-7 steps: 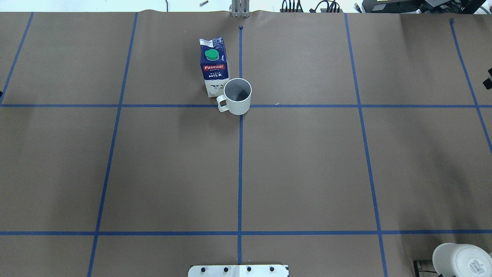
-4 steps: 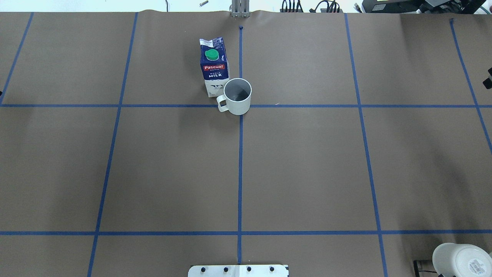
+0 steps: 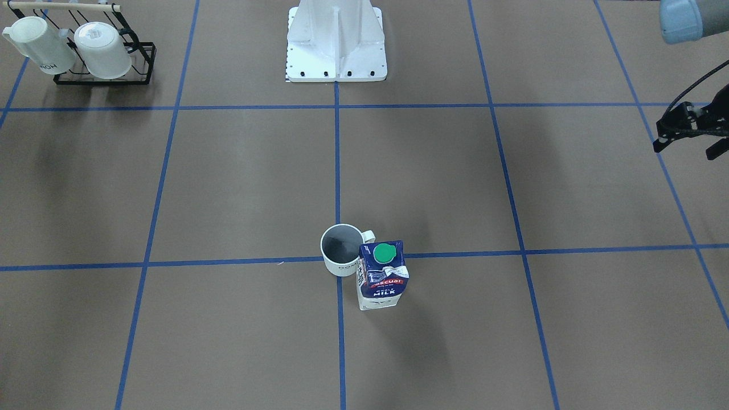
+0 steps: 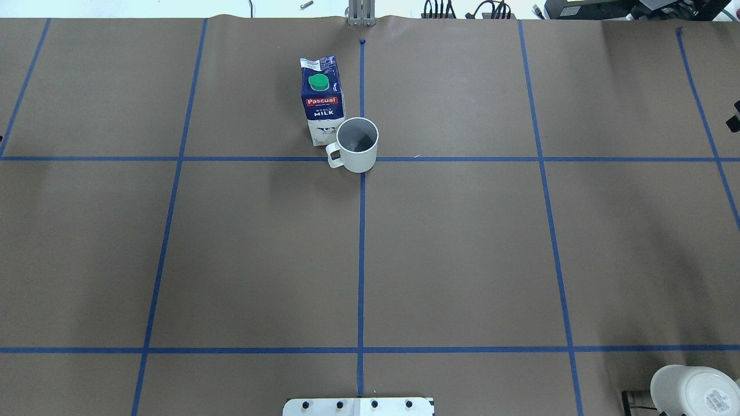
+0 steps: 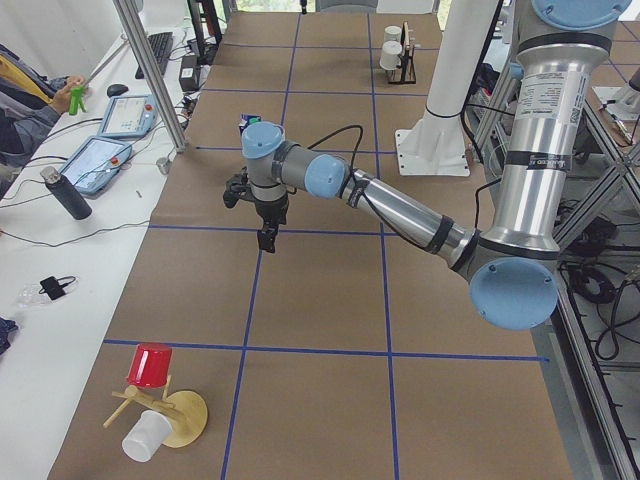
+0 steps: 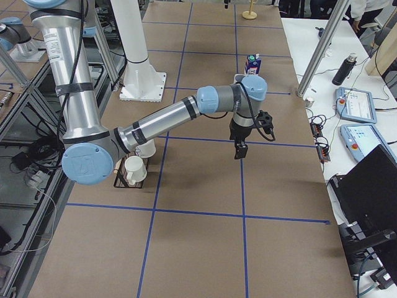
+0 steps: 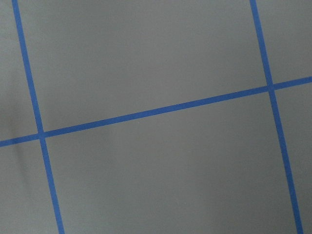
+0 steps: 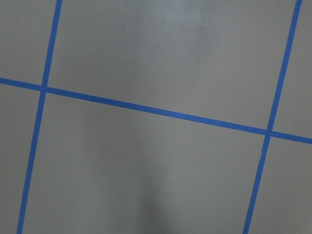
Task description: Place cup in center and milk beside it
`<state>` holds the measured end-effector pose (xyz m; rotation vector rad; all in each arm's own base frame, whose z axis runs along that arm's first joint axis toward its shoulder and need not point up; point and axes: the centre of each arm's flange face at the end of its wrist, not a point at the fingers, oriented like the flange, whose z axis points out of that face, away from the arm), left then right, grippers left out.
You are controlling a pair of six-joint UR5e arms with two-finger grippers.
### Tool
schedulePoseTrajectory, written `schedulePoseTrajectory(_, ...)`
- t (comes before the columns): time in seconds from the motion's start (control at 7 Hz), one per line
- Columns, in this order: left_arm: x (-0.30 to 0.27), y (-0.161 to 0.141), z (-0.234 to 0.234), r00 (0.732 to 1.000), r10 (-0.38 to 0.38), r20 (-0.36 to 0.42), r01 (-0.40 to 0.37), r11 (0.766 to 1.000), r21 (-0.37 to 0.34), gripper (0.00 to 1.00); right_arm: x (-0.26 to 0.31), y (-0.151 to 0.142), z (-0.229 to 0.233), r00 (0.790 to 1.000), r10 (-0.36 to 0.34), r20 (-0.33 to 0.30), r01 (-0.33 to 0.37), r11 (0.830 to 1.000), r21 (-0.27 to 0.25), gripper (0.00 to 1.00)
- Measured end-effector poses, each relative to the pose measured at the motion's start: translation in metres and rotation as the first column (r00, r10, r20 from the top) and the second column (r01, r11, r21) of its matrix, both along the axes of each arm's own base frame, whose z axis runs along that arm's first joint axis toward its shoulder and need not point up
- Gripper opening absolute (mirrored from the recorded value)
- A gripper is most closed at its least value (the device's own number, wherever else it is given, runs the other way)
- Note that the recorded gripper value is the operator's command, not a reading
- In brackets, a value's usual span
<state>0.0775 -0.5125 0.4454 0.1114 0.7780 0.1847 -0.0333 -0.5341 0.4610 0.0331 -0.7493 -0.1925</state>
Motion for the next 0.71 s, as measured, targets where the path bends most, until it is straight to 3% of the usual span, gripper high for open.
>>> schedulePoseTrajectory(0.71,0.0007,-0.0006,-0.0003,1.0,0.0,0.0,0.0,1.0,0.0,0.98,0.0004,0.0015,0.0007,1.0,0.0,0.0,0.0,1.0,-0.001,1.0)
